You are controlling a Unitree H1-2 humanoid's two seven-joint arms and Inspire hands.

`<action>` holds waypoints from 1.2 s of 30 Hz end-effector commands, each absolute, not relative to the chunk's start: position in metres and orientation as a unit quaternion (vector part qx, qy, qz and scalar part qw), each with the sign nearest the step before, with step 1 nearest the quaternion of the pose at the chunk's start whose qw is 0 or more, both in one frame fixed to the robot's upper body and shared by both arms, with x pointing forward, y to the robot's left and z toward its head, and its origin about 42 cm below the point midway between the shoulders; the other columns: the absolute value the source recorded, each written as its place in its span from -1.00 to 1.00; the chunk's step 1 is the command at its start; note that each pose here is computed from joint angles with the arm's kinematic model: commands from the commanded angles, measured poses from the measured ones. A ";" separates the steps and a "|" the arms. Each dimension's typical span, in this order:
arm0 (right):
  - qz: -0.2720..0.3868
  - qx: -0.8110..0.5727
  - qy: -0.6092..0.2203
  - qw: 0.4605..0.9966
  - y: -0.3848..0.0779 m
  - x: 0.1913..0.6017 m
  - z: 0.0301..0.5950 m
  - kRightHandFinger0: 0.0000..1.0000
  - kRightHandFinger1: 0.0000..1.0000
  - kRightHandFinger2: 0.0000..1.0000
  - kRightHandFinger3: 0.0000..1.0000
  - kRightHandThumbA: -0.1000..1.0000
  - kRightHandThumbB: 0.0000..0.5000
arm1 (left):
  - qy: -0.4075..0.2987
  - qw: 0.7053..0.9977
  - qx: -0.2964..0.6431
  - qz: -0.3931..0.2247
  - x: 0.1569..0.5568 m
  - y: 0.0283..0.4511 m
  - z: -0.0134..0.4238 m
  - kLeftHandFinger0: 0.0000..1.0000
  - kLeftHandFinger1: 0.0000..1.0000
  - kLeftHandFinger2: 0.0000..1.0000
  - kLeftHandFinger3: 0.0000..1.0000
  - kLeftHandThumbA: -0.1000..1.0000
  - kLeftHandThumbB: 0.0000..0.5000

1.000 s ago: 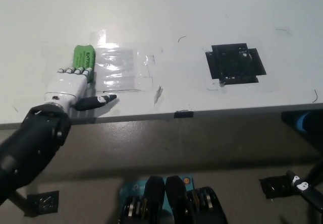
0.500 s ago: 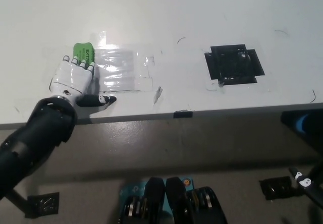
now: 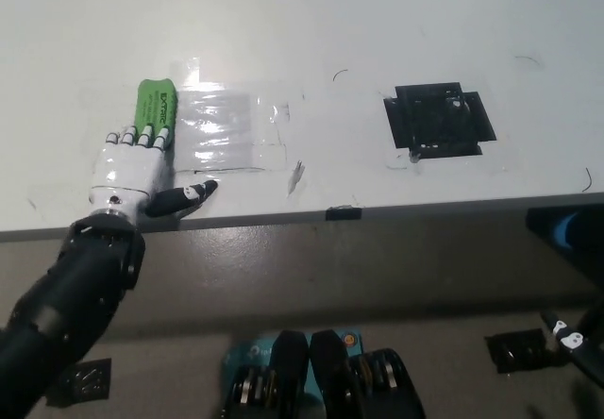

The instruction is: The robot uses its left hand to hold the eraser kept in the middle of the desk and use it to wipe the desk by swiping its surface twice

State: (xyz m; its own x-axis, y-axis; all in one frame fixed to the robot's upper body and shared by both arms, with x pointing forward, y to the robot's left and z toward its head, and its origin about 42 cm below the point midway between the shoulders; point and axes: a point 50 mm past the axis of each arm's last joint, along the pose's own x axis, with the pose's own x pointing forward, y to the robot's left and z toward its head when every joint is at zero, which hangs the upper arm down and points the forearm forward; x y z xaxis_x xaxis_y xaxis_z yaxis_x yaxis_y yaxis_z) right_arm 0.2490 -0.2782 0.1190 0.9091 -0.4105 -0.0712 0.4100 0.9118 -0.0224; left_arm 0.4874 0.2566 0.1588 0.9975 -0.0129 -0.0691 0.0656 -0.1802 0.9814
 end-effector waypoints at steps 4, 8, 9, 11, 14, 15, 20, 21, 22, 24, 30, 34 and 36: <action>-0.216 -0.013 0.004 0.976 -0.281 0.254 0.131 0.87 0.87 0.87 0.91 1.00 -0.72 | 0.114 0.696 0.700 -0.114 0.460 0.259 0.100 1.00 1.00 1.00 1.00 1.00 0.61; -0.219 -0.026 0.003 0.975 -0.281 0.256 0.132 0.72 0.76 0.76 0.82 1.00 -0.63 | 0.113 0.706 0.690 -0.114 0.460 0.258 0.102 1.00 1.00 1.00 1.00 1.00 0.54; -0.221 -0.025 0.005 0.975 -0.280 0.256 0.133 0.66 0.73 0.73 0.80 1.00 -0.58 | 0.108 0.709 0.687 -0.115 0.459 0.257 0.102 1.00 1.00 1.00 1.00 1.00 0.64; -0.220 -0.031 0.006 0.975 -0.281 0.256 0.133 0.65 0.71 0.72 0.80 1.00 -0.62 | 0.102 0.709 0.689 -0.116 0.461 0.255 0.102 1.00 1.00 1.00 1.00 1.00 0.58; -0.221 -0.031 0.006 0.975 -0.279 0.257 0.134 0.66 0.71 0.72 0.80 1.00 -0.62 | 0.100 0.703 0.694 -0.115 0.463 0.255 0.104 1.00 1.00 1.00 1.00 1.00 0.61; -0.222 -0.030 0.006 0.974 -0.279 0.258 0.135 0.66 0.71 0.71 0.80 1.00 -0.63 | 0.098 0.704 0.694 -0.115 0.465 0.254 0.106 1.00 1.00 1.00 1.00 1.00 0.61; -0.224 -0.028 0.007 0.974 -0.279 0.259 0.137 0.67 0.71 0.70 0.80 1.00 -0.62 | 0.097 0.688 0.708 -0.125 0.467 0.248 0.105 1.00 1.00 1.00 1.00 1.00 0.87; -0.224 -0.032 0.007 0.974 -0.279 0.260 0.137 0.64 0.71 0.69 0.80 1.00 -0.60 | 0.096 0.681 0.714 -0.130 0.466 0.243 0.104 1.00 1.00 1.00 1.00 1.00 0.75; -0.222 -0.033 0.006 0.974 -0.279 0.259 0.137 0.67 0.72 0.71 0.81 1.00 -0.60 | 0.094 0.675 0.719 -0.138 0.465 0.241 0.102 1.00 1.00 1.00 1.00 1.00 0.74; -0.220 -0.033 0.005 0.975 -0.279 0.258 0.137 0.69 0.73 0.72 0.81 1.00 -0.58 | 0.085 0.645 0.743 -0.159 0.463 0.230 0.096 1.00 1.00 1.00 1.00 1.00 0.85; -0.213 -0.044 -0.001 0.976 -0.278 0.262 0.140 0.73 0.75 0.76 0.84 1.00 -0.62 | 0.074 0.611 0.766 -0.183 0.466 0.203 0.093 1.00 1.00 1.00 1.00 1.00 1.00; -0.204 -0.029 -0.006 0.979 -0.278 0.264 0.141 0.85 0.82 0.85 0.90 1.00 -0.69 | 0.057 0.589 0.778 -0.210 0.470 0.176 0.094 1.00 1.00 1.00 1.00 1.00 1.00; -0.204 -0.026 -0.006 0.979 -0.276 0.265 0.142 0.90 0.86 0.87 0.93 1.00 -0.78 | 0.035 0.576 0.786 -0.220 0.472 0.152 0.095 1.00 1.00 1.00 1.00 1.00 1.00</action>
State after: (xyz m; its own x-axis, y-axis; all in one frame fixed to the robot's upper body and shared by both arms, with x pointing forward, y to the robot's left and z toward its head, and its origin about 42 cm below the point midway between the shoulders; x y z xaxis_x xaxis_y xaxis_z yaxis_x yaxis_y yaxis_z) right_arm 0.2581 -0.2776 0.1262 0.9084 -0.4163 -0.0383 0.4136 0.9083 -0.0633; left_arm 0.5033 0.2191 0.1566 0.9921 -0.0861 -0.0915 0.0664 -0.2590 0.9636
